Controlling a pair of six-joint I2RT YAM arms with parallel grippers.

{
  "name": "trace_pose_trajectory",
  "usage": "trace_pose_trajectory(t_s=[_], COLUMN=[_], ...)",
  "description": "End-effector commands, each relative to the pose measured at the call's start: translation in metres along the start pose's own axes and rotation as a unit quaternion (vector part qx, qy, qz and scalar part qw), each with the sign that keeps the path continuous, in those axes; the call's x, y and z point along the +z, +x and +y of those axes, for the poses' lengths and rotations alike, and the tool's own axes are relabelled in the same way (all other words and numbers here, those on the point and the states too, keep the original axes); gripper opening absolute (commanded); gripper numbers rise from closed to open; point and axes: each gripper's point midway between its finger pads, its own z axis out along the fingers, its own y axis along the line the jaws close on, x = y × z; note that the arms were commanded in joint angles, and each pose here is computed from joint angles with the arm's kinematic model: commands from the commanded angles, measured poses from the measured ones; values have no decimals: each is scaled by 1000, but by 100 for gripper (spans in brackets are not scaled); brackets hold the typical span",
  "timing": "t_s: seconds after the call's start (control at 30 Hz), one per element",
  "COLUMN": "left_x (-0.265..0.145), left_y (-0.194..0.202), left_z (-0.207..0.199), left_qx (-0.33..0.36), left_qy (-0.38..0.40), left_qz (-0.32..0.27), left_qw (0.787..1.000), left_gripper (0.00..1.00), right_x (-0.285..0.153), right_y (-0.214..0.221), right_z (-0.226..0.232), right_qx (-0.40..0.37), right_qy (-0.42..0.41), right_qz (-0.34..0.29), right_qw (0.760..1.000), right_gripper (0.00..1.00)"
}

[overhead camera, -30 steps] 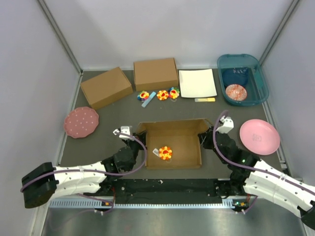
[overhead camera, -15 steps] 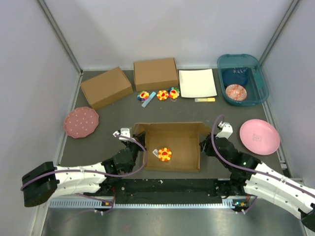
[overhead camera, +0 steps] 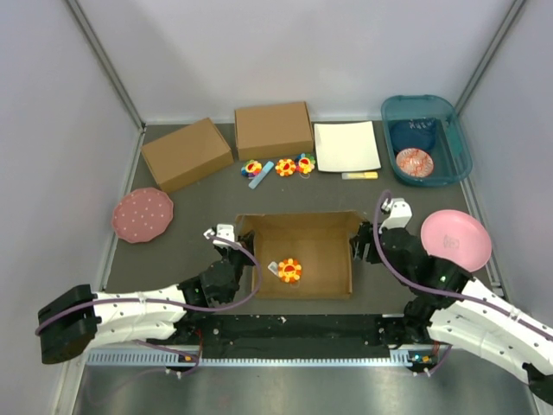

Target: Fold the paper box

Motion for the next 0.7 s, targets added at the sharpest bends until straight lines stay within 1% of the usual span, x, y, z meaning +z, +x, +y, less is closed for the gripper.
trace_pose_trajectory(t_s=[0.0, 0.2, 0.33, 0.53, 0.67], left_x=[3, 4, 4, 4, 4], left_y=[-14, -18, -18, -17, -16], left_z=[-5, -6, -6, -6, -7], left_qx=[13, 24, 30, 33, 38], left_qy=[-5, -4, -2, -3, -1], left_qz=[-12, -14, -14, -14, -9], left_qw=[1000, 1000, 999, 999, 999], left_gripper=[0, 0, 0, 0, 0], right_x=[-2, 7, 14, 21, 26], right_y=[-23, -38, -42, -49, -52], right_z=[0, 9, 10, 13, 18], right_qx=[-54, -94, -119, -125, -119], right_qy=[19, 22, 33, 29, 18], right_qz=[-16, -24, -22, -48, -71], right_qw=[998, 995, 992, 991, 990], right_gripper=[69, 68, 64, 58, 56])
